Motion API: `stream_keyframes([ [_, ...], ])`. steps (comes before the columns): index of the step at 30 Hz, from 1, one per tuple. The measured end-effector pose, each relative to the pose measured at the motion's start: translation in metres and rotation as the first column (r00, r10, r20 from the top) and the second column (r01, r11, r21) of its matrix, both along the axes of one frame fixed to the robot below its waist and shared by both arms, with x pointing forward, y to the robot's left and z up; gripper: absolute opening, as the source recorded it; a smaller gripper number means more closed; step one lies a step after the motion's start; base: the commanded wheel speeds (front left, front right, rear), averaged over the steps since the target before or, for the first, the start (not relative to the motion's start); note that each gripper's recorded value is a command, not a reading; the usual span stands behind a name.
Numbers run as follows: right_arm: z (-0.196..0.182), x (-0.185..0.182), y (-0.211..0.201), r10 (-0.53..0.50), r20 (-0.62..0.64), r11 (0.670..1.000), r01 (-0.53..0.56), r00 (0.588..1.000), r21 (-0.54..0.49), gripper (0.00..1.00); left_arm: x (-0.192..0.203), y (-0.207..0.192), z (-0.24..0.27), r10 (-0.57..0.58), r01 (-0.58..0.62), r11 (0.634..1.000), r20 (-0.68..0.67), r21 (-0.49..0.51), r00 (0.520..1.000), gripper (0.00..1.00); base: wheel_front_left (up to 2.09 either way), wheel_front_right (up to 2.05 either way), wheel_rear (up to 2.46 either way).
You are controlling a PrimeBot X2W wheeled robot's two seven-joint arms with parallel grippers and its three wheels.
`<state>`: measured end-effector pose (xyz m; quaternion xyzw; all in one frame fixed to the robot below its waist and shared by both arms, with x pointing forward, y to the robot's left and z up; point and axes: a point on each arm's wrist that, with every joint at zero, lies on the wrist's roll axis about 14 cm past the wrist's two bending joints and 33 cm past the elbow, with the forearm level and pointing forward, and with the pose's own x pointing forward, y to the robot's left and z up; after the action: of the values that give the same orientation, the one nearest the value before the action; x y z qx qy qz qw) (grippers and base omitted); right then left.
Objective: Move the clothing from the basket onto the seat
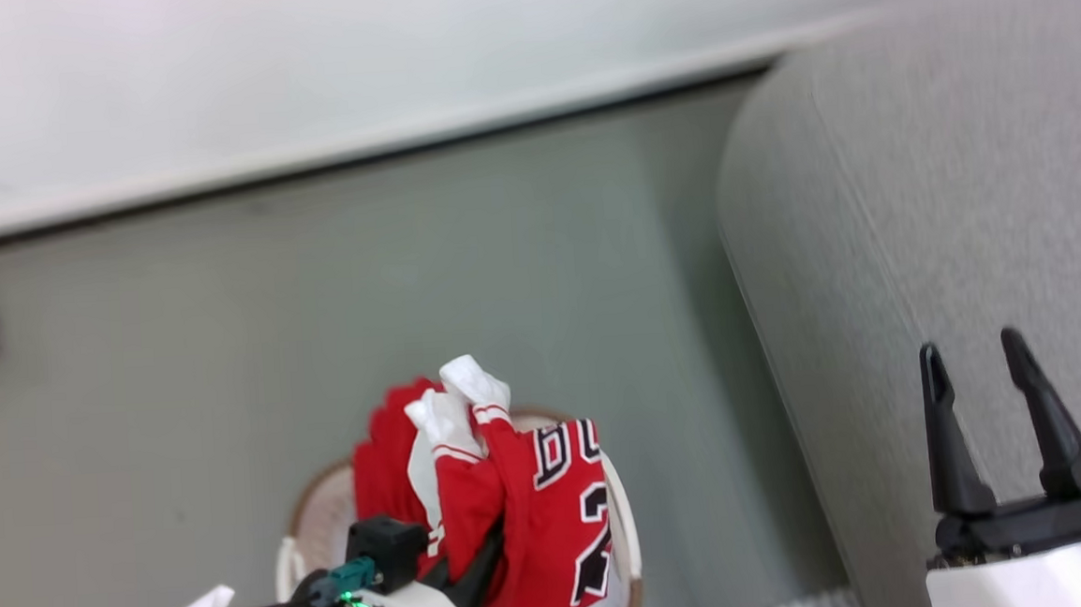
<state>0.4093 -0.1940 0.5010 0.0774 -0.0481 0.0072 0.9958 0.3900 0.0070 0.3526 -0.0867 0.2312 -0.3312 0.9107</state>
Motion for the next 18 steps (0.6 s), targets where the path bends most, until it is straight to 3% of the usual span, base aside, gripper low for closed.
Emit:
stream_keyframes([
  [9,0.033,-0.031,0.019,0.054,0.086,0.999,-0.054,0.995,0.0,1.0,-0.005,0.022,0.114,0.114,-0.094,0.991,0.244,-0.092,0.963,0.0,0.0,0.0,0.0],
  [18,0.048,-0.052,0.037,0.104,0.131,0.994,-0.109,0.986,0.031,1.0,-0.005,0.052,0.213,0.242,-0.177,0.968,0.465,-0.179,0.852,0.0,0.0,0.0,0.0],
])
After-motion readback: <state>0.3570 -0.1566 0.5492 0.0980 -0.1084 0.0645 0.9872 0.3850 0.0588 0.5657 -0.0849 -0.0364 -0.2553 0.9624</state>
